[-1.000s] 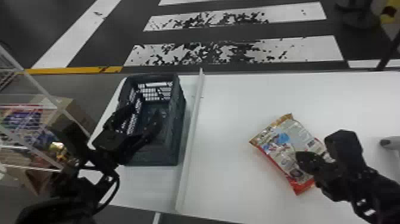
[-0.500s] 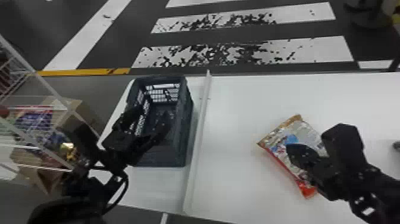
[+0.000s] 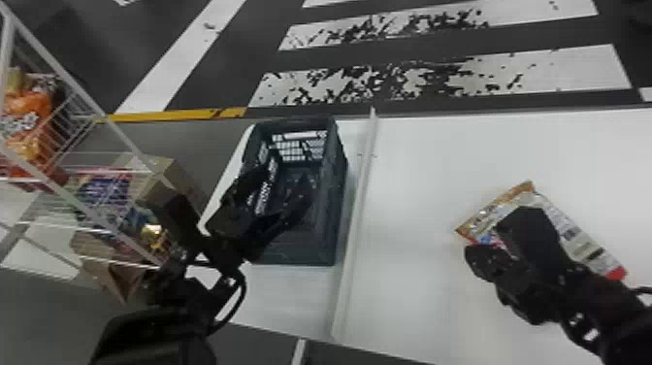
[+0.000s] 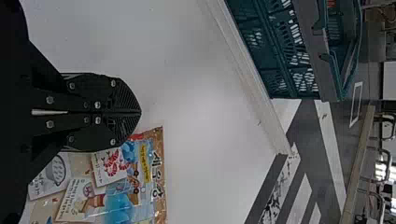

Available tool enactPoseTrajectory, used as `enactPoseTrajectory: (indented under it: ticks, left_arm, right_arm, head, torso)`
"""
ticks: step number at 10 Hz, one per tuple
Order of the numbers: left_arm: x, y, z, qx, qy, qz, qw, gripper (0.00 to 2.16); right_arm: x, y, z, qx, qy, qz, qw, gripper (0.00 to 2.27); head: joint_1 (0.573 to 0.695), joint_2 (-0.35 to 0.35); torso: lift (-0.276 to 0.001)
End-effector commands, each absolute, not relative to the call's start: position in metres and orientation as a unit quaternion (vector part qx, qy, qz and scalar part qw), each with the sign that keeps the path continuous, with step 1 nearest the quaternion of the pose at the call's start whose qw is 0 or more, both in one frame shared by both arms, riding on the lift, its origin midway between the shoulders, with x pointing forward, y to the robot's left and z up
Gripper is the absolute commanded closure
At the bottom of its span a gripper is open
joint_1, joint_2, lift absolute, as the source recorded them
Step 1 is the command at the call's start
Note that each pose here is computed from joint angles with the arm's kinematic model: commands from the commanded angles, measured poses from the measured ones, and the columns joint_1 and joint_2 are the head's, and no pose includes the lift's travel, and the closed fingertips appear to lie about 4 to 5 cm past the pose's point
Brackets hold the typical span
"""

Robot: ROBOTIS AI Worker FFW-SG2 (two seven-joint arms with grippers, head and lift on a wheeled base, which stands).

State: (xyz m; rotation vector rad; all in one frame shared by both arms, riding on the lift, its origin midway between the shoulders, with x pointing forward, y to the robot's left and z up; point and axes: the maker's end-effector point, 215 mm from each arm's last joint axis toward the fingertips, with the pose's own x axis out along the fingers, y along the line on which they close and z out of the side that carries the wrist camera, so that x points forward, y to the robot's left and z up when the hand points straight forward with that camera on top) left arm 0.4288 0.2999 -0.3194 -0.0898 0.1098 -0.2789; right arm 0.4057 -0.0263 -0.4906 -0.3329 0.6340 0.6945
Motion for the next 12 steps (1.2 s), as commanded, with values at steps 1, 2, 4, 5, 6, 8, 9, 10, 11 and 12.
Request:
enactPoseTrajectory:
  ticks: [1,2,4,5,6,8,9,10,11,12]
  left_arm:
    - [0.429,0.297,-0.319,-0.046,0.054,-0.140,0.988,0.10]
    - [0.430,0.296,-0.318,-0.046,0.053,-0.140,0.988,0.10]
    - [0.431,0.294,-0.319,-0.047,0.054,-0.141,0.987,0.10]
    - [0.431,0.294,-0.319,-0.047,0.055,-0.141,0.987,0.10]
    - [0.431,0.294,-0.319,-0.047,0.055,-0.141,0.987,0.10]
    - [0.431,0.294,-0.319,-0.048,0.056,-0.141,0.987,0.10]
    - [0.431,0.294,-0.320,-0.047,0.056,-0.141,0.987,0.10]
    - [0.431,0.294,-0.319,-0.048,0.056,-0.141,0.987,0.10]
    - [0.431,0.294,-0.320,-0.048,0.057,-0.141,0.987,0.10]
    - [0.431,0.294,-0.321,-0.049,0.059,-0.141,0.987,0.10]
  right_arm:
    - [0.412,-0.018,-0.499,-0.174,0.310,0.339,0.871,2.25]
    - [0.419,-0.016,-0.500,-0.179,0.310,0.337,0.871,2.25]
    - [0.430,-0.013,-0.505,-0.186,0.315,0.332,0.869,2.25]
    - [0.436,-0.015,-0.508,-0.192,0.318,0.328,0.869,2.25]
    - [0.443,-0.020,-0.510,-0.203,0.319,0.321,0.869,2.25]
    - [0.455,-0.030,-0.513,-0.219,0.320,0.305,0.870,2.25]
    - [0.461,-0.036,-0.515,-0.226,0.322,0.297,0.870,2.25]
    - [0.464,-0.041,-0.518,-0.234,0.324,0.291,0.869,2.25]
    - [0.469,-0.048,-0.519,-0.239,0.325,0.284,0.870,2.25]
    - [0.473,-0.054,-0.520,-0.241,0.327,0.279,0.870,2.25]
  head:
    - [0.695,0.350]
    - [0.695,0.350]
    - [0.695,0.350]
    - [0.695,0.350]
    - [0.695,0.350]
    - [0.695,0.339]
    - [0.695,0.329]
    - [0.695,0.319]
    - [0.695,0.315]
    - [0.695,0.307]
  torso:
    - [-0.095]
    - [-0.095]
    - [-0.095]
    - [-0.095]
    - [-0.095]
    - [-0.095]
    - [-0.095]
    - [-0.095]
    - [-0.095]
    - [-0.095]
